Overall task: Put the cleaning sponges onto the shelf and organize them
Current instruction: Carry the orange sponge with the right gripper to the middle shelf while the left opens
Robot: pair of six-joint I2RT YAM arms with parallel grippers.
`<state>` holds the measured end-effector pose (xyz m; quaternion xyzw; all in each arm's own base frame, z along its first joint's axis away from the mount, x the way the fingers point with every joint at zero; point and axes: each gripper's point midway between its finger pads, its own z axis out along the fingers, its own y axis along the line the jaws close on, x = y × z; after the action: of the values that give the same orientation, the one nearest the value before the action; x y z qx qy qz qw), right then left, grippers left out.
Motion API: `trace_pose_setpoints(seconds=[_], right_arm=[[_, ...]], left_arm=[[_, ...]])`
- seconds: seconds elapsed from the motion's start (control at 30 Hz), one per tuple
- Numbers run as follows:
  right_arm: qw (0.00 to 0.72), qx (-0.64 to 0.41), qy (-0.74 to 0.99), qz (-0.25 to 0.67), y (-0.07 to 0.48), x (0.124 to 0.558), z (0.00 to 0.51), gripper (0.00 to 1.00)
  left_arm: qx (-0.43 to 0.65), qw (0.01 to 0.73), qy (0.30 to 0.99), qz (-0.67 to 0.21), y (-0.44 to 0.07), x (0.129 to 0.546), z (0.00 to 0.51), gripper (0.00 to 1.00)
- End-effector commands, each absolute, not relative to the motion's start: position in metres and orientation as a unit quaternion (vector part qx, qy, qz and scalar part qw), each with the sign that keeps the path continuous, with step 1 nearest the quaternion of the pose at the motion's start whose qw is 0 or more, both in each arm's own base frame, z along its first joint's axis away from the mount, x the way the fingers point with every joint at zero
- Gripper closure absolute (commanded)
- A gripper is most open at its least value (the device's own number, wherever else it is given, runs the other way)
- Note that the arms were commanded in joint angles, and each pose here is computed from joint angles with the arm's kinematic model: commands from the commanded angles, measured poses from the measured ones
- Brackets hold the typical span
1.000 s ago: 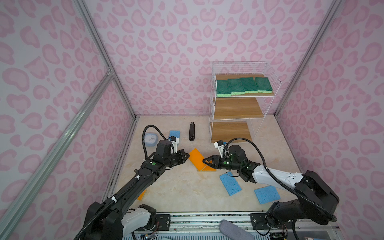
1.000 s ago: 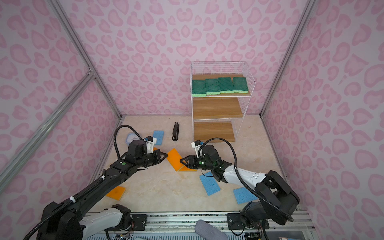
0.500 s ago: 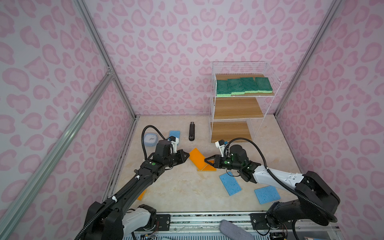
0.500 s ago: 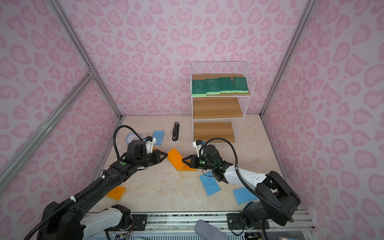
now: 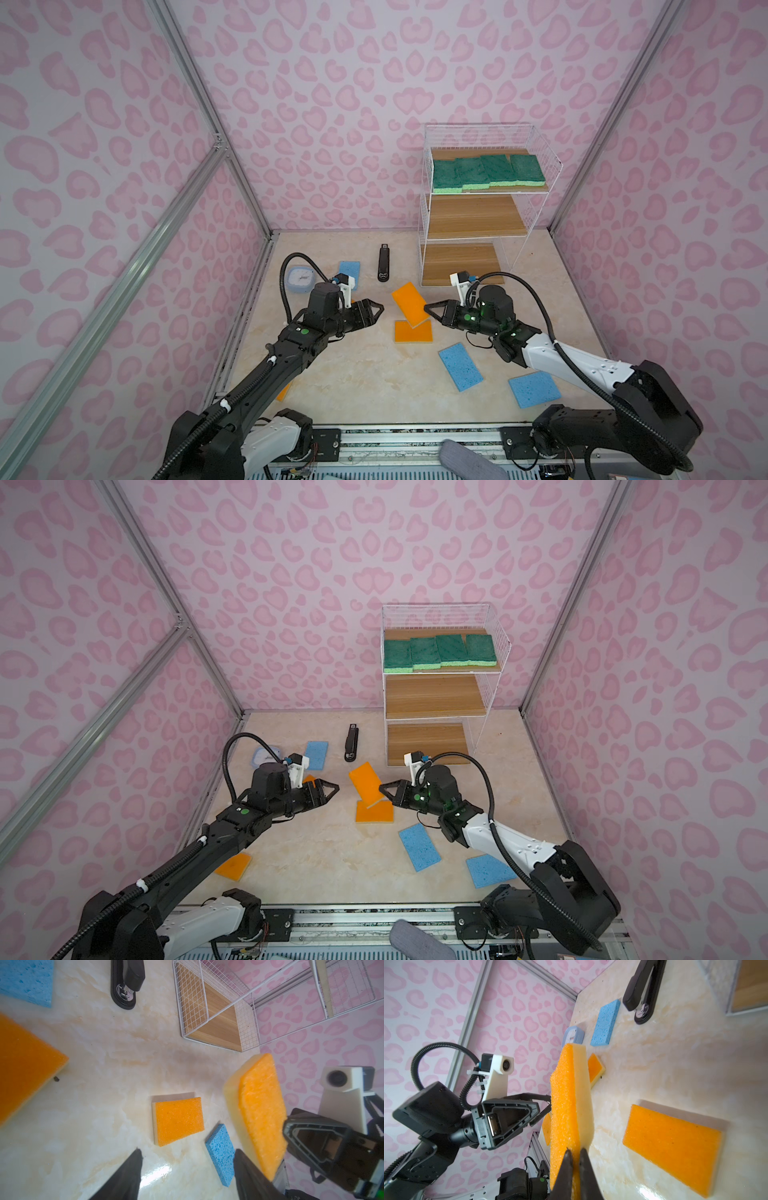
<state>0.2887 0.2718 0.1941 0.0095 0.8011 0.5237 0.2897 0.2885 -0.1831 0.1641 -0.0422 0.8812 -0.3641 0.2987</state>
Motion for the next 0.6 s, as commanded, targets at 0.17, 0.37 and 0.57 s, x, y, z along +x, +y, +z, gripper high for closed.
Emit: trace_pose_setpoints(seconds=[0.17,0.37,0.57], right_arm=[[0.346,0.059,0.791,0.502,0.217,0.303,0.230,0.92],[0.372,0.087,0.794,0.472,0.179,0.321,0.261,0.93],[0.387,0.117,0.787,0.467,0.159,0.345,0.285,0.94]], left_arm=[[-0.045,0.304,0.896,-0.320,-0.167,0.281,0.143,0.02],[-0.042,0.295,0.900,-0.318,-0.165,0.273,0.127,0.03],[-0.041,0.286,0.905,-0.311,-0.165,0.268,0.115,0.03]])
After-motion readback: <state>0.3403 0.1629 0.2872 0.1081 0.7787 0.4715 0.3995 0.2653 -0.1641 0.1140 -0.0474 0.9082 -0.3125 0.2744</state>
